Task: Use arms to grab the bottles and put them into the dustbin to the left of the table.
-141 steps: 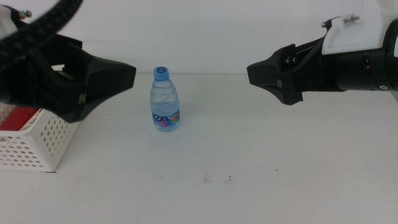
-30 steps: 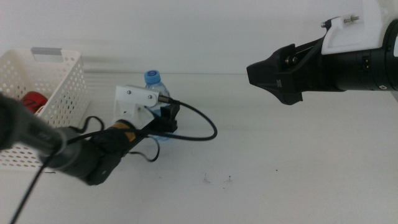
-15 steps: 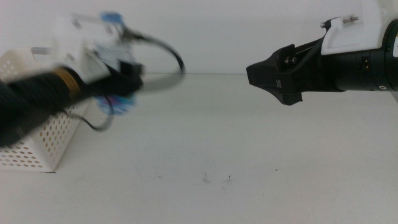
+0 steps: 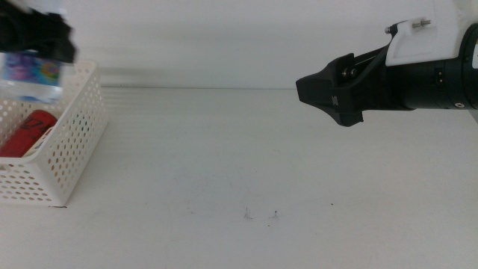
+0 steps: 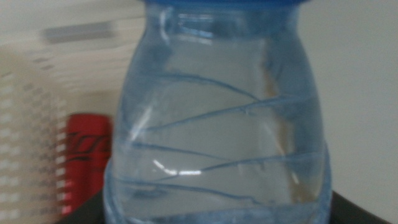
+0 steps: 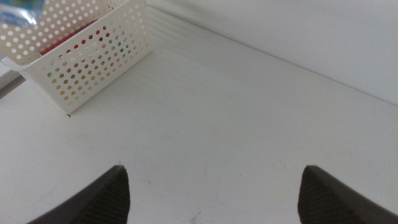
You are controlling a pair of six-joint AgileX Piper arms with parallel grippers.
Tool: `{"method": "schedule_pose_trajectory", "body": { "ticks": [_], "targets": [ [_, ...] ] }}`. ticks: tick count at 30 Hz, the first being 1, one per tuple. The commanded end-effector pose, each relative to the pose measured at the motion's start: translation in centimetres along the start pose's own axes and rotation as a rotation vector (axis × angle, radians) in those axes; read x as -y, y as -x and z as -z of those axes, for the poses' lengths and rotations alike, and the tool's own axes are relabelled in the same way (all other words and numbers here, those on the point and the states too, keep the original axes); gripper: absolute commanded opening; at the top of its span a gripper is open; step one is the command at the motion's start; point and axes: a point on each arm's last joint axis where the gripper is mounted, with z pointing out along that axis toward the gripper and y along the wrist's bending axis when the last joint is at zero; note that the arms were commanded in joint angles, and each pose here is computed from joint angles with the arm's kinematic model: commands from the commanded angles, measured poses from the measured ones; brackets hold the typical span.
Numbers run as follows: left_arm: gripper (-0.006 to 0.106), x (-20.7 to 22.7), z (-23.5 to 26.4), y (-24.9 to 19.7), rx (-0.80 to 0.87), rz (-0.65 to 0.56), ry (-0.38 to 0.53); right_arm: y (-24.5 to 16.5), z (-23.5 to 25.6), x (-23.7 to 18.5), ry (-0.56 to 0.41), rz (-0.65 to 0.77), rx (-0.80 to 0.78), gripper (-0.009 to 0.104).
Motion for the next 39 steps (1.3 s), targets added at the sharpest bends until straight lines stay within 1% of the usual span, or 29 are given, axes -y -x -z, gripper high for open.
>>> {"method": "schedule_pose_trajectory", "body": {
  "ticks": [1, 7, 12, 16, 21, 24, 26, 28, 31, 34, 35, 39],
  "targets": [
    [-0.002, -2.2, 0.0, 1.0, 0.004, 0.019, 0.032, 0.3, 0.3, -0.1, 0.002, 0.015, 0.021, 0.086],
    [-0.002, -6.4, -4.0, 0.8, -0.111, 0.093, 0.046, 0.3, 0.3, -0.1, 0.002, 0.015, 0.021, 0.086],
    [-0.002, -8.7, -7.3, -0.1, -0.155, 0.095, 0.049, 0.3, 0.3, -0.1, 0.002, 0.015, 0.021, 0.086],
    [-0.002, -9.9, -9.3, -0.8, -0.176, 0.120, 0.056, 0.3, 0.3, -0.1, 0.002, 0.015, 0.021, 0.086],
    [-0.002, -11.1, -12.1, -1.7, -0.204, 0.111, 0.054, 0.3, 0.3, -0.1, 0.002, 0.015, 0.021, 0.086],
    [0.003, -11.5, -13.1, -2.1, -0.226, 0.067, 0.054, 0.3, 0.3, -0.1, 0.002, 0.015, 0.021, 0.086],
    [0.011, -11.6, -13.4, -2.3, -0.238, 0.040, 0.056, 0.3, 0.3, -0.1, 0.002, 0.015, 0.021, 0.086],
    [0.023, -11.7, -13.7, -2.4, -0.238, 0.038, 0.058, 0.3, 0.3, -0.1, 0.002, 0.015, 0.021, 0.086],
    [0.050, -11.8, -14.0, -2.5, -0.241, 0.039, 0.058, 0.3, 0.3, -0.1, 0.002, 0.015, 0.021, 0.086],
    [0.085, -11.9, -14.0, -2.5, -0.247, 0.030, 0.066, 0.3, 0.3, -0.1, 0.002, 0.015, 0.021, 0.086],
    [0.094, -11.9, -14.0, -2.5, -0.247, 0.031, 0.066, 0.3, 0.3, -0.1, 0.002, 0.015, 0.021, 0.086],
    [0.094, -11.1, -12.9, -1.8, -0.245, 0.013, 0.061, 0.3, 0.3, -0.1, 0.002, 0.015, 0.021, 0.086]
  ]
}}
